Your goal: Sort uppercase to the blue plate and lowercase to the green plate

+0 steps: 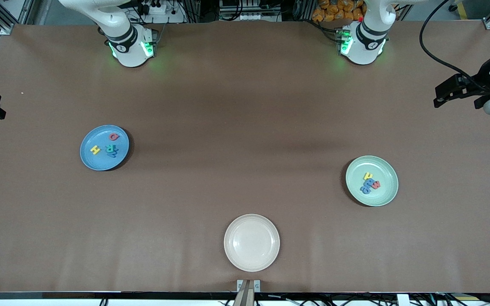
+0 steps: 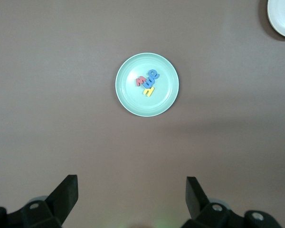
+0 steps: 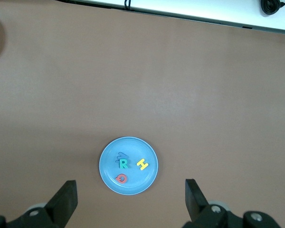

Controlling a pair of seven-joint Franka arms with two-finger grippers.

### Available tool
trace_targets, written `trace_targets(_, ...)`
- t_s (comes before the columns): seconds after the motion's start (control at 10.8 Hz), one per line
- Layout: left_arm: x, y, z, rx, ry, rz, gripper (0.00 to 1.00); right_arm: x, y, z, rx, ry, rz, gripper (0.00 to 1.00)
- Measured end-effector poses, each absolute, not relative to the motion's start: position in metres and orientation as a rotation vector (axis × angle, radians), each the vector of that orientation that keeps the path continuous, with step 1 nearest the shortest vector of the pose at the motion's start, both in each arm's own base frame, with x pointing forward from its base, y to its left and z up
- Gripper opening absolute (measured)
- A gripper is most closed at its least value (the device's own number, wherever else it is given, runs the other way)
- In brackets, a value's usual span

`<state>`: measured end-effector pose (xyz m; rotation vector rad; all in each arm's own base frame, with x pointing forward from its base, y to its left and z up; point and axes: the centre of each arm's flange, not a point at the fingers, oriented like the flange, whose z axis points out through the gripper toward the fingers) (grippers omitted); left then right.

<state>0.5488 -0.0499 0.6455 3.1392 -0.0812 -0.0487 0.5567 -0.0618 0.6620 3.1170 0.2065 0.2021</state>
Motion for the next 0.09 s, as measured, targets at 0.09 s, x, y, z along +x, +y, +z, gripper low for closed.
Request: trace_targets(0.09, 0.5488, -0.0499, 0.6458, 3.139, -0.081, -0.048, 1.0, 0.5552, -0.0623, 0.6614, 3.131, 0.203, 0.189, 1.0)
